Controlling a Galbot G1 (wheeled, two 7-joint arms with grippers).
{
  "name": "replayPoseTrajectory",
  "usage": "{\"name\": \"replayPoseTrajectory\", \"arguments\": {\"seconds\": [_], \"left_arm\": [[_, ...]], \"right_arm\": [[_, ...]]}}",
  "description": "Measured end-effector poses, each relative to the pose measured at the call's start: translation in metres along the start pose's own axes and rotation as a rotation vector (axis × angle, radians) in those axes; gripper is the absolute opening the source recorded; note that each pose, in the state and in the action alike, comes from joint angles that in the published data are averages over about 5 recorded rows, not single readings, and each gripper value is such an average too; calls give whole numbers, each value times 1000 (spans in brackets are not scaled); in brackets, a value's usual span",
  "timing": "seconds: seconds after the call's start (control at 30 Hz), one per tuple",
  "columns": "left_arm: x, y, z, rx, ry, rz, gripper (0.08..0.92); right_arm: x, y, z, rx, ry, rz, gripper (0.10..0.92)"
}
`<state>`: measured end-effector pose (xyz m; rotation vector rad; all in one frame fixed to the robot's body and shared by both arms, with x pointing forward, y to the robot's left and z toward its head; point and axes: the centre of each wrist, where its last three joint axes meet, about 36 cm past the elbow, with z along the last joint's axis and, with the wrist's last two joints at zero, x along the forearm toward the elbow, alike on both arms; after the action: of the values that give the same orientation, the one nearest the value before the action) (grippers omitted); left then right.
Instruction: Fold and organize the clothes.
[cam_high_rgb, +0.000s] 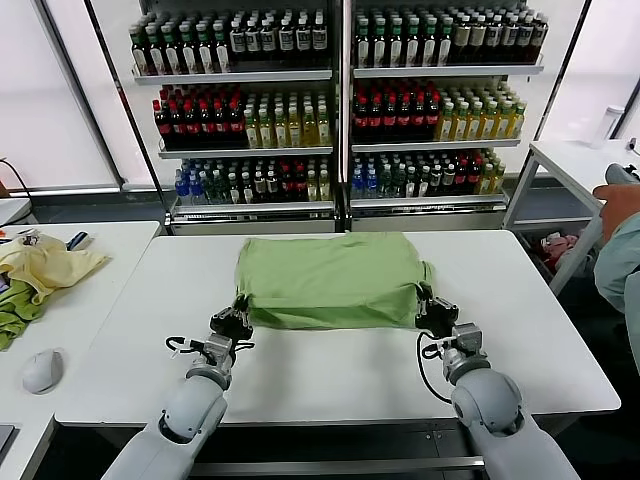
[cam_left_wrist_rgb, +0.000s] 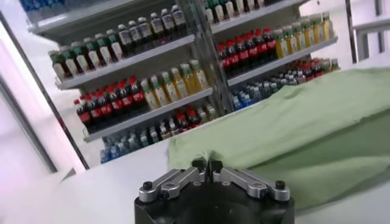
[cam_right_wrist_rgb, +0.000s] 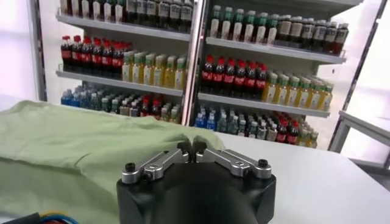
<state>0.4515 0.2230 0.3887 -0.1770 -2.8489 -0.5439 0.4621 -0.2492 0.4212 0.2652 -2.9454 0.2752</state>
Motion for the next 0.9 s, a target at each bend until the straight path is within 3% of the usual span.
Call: {"name": "replayPoseTrajectory", "arguments": {"seconds": [0.13, 0.3, 0.7, 0.9], "left_arm": [[-8, -4, 4, -46, 8, -9, 106], [-15, -7, 7, -75, 19, -25, 153], [1, -14, 8, -55, 28, -59, 496], [14, -12, 14, -16, 64, -68, 669]], "right_arm": [[-8, 2, 3, 18, 15, -1, 135], [-12, 3, 6, 30, 30, -1, 231], [9, -4, 13, 16, 22, 17, 577], [22, -11, 19, -14, 56, 36, 749]]}}
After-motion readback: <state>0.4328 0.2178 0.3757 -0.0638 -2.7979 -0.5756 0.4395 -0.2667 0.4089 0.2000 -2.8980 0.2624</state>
